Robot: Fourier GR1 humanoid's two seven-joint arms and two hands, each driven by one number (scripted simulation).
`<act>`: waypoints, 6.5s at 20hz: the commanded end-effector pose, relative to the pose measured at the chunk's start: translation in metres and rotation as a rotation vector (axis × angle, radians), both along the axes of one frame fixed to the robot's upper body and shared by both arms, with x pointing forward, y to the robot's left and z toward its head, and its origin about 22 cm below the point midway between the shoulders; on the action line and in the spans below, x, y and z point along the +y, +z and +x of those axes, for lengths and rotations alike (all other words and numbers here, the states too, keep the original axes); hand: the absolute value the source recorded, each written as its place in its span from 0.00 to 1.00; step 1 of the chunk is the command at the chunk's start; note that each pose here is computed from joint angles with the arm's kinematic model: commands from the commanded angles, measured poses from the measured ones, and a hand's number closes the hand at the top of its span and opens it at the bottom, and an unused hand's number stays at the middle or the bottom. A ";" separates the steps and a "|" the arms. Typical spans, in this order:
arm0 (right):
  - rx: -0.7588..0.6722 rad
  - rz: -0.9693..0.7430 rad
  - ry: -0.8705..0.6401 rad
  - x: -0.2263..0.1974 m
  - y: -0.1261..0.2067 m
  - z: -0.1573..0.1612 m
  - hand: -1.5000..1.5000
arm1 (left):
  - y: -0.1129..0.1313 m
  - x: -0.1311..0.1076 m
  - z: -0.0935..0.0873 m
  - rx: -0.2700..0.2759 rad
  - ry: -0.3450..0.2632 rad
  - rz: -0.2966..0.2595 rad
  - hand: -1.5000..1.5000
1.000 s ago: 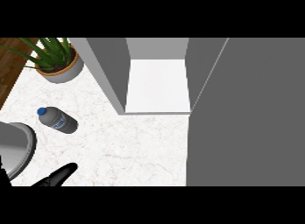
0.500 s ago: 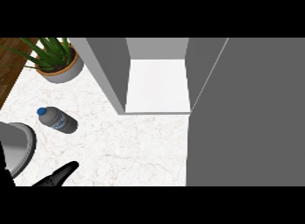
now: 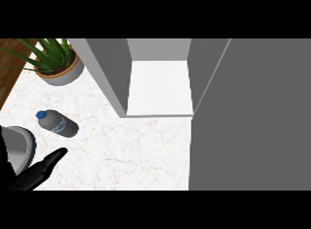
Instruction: Pick up the bottled water, place it into the cabinet and close the cabinet
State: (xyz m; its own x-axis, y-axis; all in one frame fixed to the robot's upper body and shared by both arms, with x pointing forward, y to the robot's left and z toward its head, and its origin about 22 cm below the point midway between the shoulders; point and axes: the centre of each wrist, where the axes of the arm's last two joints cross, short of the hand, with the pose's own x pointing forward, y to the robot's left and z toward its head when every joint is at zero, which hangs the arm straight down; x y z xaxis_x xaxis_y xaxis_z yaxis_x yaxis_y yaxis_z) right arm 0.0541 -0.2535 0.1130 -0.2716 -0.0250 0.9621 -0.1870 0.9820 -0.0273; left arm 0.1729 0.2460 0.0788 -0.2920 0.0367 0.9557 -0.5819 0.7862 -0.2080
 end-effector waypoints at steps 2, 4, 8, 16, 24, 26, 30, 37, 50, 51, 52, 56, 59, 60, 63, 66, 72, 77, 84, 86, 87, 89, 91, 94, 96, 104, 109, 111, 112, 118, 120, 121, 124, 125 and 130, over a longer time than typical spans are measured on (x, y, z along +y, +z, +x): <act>-0.060 0.009 0.013 0.005 0.038 -0.021 0.00 | -0.037 0.013 0.021 0.041 0.021 -0.023 0.00; -0.038 0.004 0.036 0.001 0.038 -0.029 0.00 | -0.044 0.012 0.022 0.042 0.025 -0.013 0.00; -0.051 0.001 0.022 0.004 0.039 -0.036 0.00 | -0.074 0.017 0.023 0.098 0.035 -0.024 0.00; -0.056 0.025 0.008 0.001 0.038 -0.040 0.00 | -0.130 0.060 0.031 0.123 0.009 -0.076 0.00; -0.052 -0.005 0.022 0.001 0.028 -0.041 0.00 | -0.170 0.065 0.057 0.112 0.029 -0.087 0.00; -0.051 0.000 0.030 -0.009 0.030 -0.045 0.00 | -0.162 0.067 0.065 0.122 0.033 -0.068 0.00; -0.049 -0.001 0.013 -0.006 0.033 -0.049 0.00 | -0.187 0.078 0.063 0.123 0.071 -0.072 0.00; -0.067 -0.015 0.017 -0.011 0.027 -0.047 0.00 | -0.192 0.087 0.079 0.139 0.066 -0.085 0.00; -0.063 -0.029 0.020 -0.018 0.033 -0.057 0.00 | -0.219 0.075 0.079 -0.053 -0.025 -0.237 0.00; -0.067 -0.028 0.000 -0.010 0.029 -0.053 0.00 | -0.211 0.076 0.090 -0.082 -0.020 -0.233 0.00; -0.062 -0.033 -0.011 -0.006 0.034 -0.050 0.00 | -0.209 0.078 0.094 -0.082 -0.031 -0.235 1.00; -0.069 -0.021 0.018 -0.022 0.011 -0.055 0.00 | -0.211 0.064 0.100 -0.099 -0.025 -0.239 1.00; -0.058 -0.036 0.014 -0.015 0.028 -0.051 0.00 | -0.214 0.074 0.095 -0.129 -0.026 -0.240 1.00; -0.052 -0.024 0.031 -0.017 0.019 -0.062 0.00 | -0.204 0.069 0.108 -0.122 -0.007 -0.228 1.00; -0.063 -0.046 -0.004 -0.020 0.023 -0.058 0.00 | -0.217 0.061 0.094 -0.107 -0.127 -0.242 1.00; -0.054 -0.053 0.007 -0.020 0.011 -0.058 0.00 | -0.220 0.027 0.100 -0.083 -0.398 -0.212 1.00; -0.065 -0.055 0.002 -0.021 0.024 -0.061 0.00 | -0.222 0.004 0.097 -0.121 -0.577 -0.180 1.00; -0.060 -0.041 -0.010 -0.016 0.023 -0.059 0.00 | -0.213 -0.022 0.094 -0.146 -0.631 -0.187 1.00; -0.065 -0.035 -0.022 -0.019 0.017 -0.056 0.00 | -0.160 -0.049 0.115 -0.172 -0.757 -0.116 1.00; -0.060 -0.033 -0.022 -0.019 0.015 -0.056 0.00 | -0.148 -0.068 0.106 -0.185 -0.795 -0.142 1.00; -0.083 -0.044 -0.008 -0.022 0.017 -0.056 0.00 | -0.126 -0.080 0.123 -0.217 -0.795 -0.137 1.00; -0.075 -0.051 0.001 -0.017 0.019 -0.053 0.00 | -0.114 -0.091 0.111 -0.210 -0.797 -0.135 1.00; -0.060 -0.032 -0.012 -0.020 0.008 -0.056 0.00 | -0.088 -0.111 0.110 -0.217 -0.841 -0.128 1.00; -0.074 -0.031 -0.023 -0.027 0.001 -0.043 0.00 | -0.058 -0.140 0.097 -0.211 -0.876 -0.104 1.00; -0.057 -0.026 0.004 -0.024 0.006 -0.053 0.00 | -0.036 -0.149 0.098 -0.197 -0.855 -0.083 1.00; -0.078 -0.029 -0.004 -0.025 0.005 -0.048 0.00 | 0.015 -0.198 0.089 -0.165 -0.767 -0.035 1.00; -0.075 -0.052 0.010 -0.032 0.014 -0.044 0.00 | 0.038 -0.218 0.114 -0.168 -0.724 -0.001 1.00; -0.073 -0.046 0.006 -0.026 0.017 -0.048 0.00 | 0.026 -0.215 0.125 -0.160 -0.679 0.049 1.00; -0.098 -0.049 0.003 -0.026 0.021 -0.040 0.00 | 0.033 -0.218 0.133 -0.157 -0.667 0.044 1.00; -0.088 -0.052 -0.010 -0.029 0.023 -0.040 0.00 | 0.024 -0.218 0.148 -0.107 -0.656 0.123 1.00; -0.098 -0.033 0.008 -0.032 0.019 -0.041 0.00 | 0.020 -0.218 0.164 -0.083 -0.624 0.107 1.00; -0.071 -0.043 -0.006 -0.039 0.007 -0.046 0.00 | 0.027 -0.221 0.171 -0.080 -0.619 0.134 1.00; -0.094 -0.046 0.010 -0.036 0.021 -0.037 0.00 | 0.008 -0.205 0.182 -0.067 -0.638 0.136 1.00; -0.068 -0.045 0.006 -0.030 0.017 -0.041 0.00 | 0.010 -0.196 0.196 -0.043 -0.606 0.161 1.00; -0.096 -0.029 0.019 -0.039 0.017 -0.042 0.00 | -0.004 -0.206 0.196 -0.010 -0.580 0.191 1.00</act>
State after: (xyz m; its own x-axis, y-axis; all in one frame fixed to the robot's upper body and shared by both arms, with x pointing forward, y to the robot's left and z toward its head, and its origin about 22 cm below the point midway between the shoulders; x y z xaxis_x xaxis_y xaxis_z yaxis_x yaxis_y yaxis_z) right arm 0.0154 -0.2994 0.1037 -0.2892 0.0816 0.9538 -0.1759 0.9749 -0.1367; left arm 0.3632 0.0392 0.0837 -0.2977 0.0485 0.9534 -0.0239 0.9980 -0.0582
